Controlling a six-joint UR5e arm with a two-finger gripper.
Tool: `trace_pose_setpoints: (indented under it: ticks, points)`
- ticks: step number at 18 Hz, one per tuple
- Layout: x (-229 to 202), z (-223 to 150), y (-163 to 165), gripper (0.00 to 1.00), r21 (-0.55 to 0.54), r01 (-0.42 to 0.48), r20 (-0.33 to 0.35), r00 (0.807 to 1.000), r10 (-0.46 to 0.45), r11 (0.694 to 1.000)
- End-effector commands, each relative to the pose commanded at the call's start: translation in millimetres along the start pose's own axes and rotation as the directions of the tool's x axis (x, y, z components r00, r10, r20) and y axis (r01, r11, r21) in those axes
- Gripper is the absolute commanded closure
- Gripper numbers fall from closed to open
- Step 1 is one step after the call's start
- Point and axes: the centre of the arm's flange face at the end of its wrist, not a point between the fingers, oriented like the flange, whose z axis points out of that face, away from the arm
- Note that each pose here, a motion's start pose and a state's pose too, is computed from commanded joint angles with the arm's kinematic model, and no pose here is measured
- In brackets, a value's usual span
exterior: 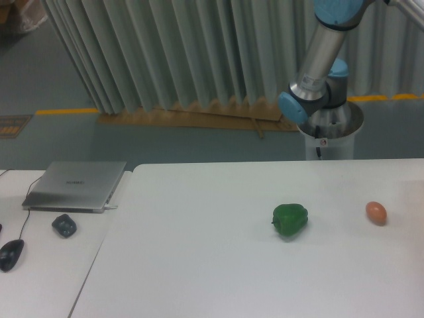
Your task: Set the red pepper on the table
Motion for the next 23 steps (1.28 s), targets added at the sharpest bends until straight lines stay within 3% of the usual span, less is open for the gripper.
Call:
trace_pose_setpoints:
  ticks: [5, 9, 13, 18, 20, 23]
  points:
    - [0, -1, -1, 0.64, 0.003, -0.001, 0.0, 1.0, 0.001, 1.0]
    - [-1, -8, -3, 0.64, 0.014, 0.0, 0.002, 1.0, 0.0, 1.0]
    - [11, -45, -11, 0.64, 0.067, -0.012, 0.018, 1.0, 0.011, 0.998]
    - [74, -101, -15, 0.64, 0.102, -0.063, 0.008, 0.998, 0.062, 0.993]
    - [128, -135, -13, 0.64, 0.138, -0.064, -0.008, 0.998, 0.066, 0.988]
    - [216, -157, -4, 0.64, 0.159, -0.065, -0.044, 0.996, 0.073, 0.985]
